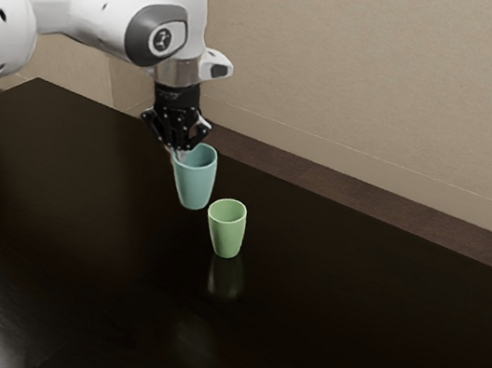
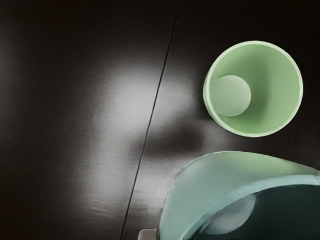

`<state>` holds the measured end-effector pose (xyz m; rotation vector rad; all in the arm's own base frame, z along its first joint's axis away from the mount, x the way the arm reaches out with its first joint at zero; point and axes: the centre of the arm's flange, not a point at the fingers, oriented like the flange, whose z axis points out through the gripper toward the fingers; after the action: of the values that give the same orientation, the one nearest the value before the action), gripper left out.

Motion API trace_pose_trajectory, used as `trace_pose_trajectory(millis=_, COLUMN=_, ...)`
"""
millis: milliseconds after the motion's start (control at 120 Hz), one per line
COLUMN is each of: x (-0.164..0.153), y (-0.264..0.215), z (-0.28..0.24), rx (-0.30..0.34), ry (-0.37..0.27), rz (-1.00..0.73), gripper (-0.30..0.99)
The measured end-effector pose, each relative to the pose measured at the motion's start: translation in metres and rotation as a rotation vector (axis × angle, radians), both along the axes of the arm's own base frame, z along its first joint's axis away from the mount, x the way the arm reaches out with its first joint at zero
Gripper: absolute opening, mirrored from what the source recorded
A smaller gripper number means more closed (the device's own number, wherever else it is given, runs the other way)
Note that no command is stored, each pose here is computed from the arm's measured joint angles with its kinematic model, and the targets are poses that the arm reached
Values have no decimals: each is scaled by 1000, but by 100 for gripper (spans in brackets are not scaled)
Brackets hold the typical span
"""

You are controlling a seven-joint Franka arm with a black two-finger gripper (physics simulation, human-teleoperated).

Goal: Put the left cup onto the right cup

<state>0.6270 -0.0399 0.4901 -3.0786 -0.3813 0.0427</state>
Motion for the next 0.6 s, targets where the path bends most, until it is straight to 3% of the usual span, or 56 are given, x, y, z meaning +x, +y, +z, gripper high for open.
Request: trace_pose_trajectory(millis=600, x=16, y=-27, z=-11, rx=9, ry=23, rz=-38, gripper=-9)
